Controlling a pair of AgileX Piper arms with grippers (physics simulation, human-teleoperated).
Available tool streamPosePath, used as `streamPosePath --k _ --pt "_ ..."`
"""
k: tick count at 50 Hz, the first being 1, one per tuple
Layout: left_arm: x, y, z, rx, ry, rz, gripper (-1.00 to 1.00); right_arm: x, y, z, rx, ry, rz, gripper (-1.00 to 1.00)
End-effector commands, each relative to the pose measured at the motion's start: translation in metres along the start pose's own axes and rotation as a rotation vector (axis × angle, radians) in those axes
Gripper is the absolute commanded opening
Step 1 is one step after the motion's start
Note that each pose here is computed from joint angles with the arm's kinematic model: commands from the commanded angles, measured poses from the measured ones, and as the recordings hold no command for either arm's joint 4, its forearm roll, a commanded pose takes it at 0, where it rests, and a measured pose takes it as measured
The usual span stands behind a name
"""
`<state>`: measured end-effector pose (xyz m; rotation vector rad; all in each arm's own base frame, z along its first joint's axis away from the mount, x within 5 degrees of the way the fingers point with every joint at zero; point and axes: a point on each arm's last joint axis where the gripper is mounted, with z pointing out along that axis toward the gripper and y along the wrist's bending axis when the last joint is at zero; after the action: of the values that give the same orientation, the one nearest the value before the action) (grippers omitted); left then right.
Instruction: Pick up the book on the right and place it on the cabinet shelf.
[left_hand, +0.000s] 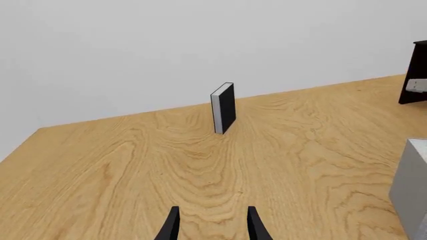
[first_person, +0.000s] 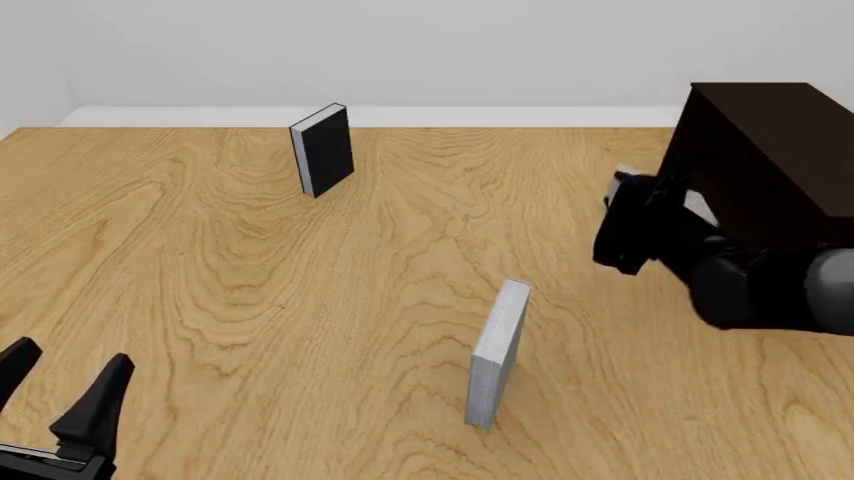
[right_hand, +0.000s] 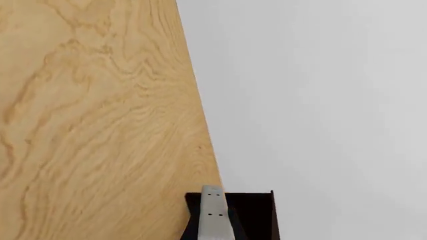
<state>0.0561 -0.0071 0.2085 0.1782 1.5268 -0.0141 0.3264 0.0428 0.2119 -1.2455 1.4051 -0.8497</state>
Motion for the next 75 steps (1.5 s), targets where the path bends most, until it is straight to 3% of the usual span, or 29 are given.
streamPosePath --k 1,12,20,30,32,34,51,64,75 --pt "0.000 0.000 0.000 -0.002 -0.002 -0.003 1.00 0.009 0.014 0.016 0.049 -0.003 -0.080 -1.00" --pt "0.000 0.000 0.000 0.001 -0.001 -0.004 1.00 0.017 0.025 0.031 0.057 0.013 -0.085 -1.00" --pt "0.000 0.000 0.000 0.002 0.001 -0.006 1.00 0.018 0.054 0.038 0.063 -0.002 -0.212 -1.00" --pt "0.000 0.000 0.000 0.001 0.003 -0.006 1.00 0.027 0.051 0.042 0.105 0.021 -0.244 -1.00" --pt "0.000 0.000 0.000 0.001 0.003 -0.006 1.00 0.033 0.055 0.042 0.101 0.036 -0.274 -1.00" --pt "0.000 0.000 0.000 0.002 0.004 -0.007 1.00 0.031 0.049 0.043 0.123 0.032 -0.255 -1.00" --pt "0.001 0.000 0.000 0.005 0.008 -0.007 1.00 0.037 0.035 0.046 0.151 0.053 -0.265 -1.00" --pt "0.001 0.000 0.000 0.004 0.008 -0.006 1.00 0.050 0.043 0.052 0.136 0.083 -0.262 -1.00" --pt "0.001 0.000 0.000 -0.003 0.009 -0.008 1.00 0.065 0.035 0.062 0.138 0.123 -0.255 -1.00"
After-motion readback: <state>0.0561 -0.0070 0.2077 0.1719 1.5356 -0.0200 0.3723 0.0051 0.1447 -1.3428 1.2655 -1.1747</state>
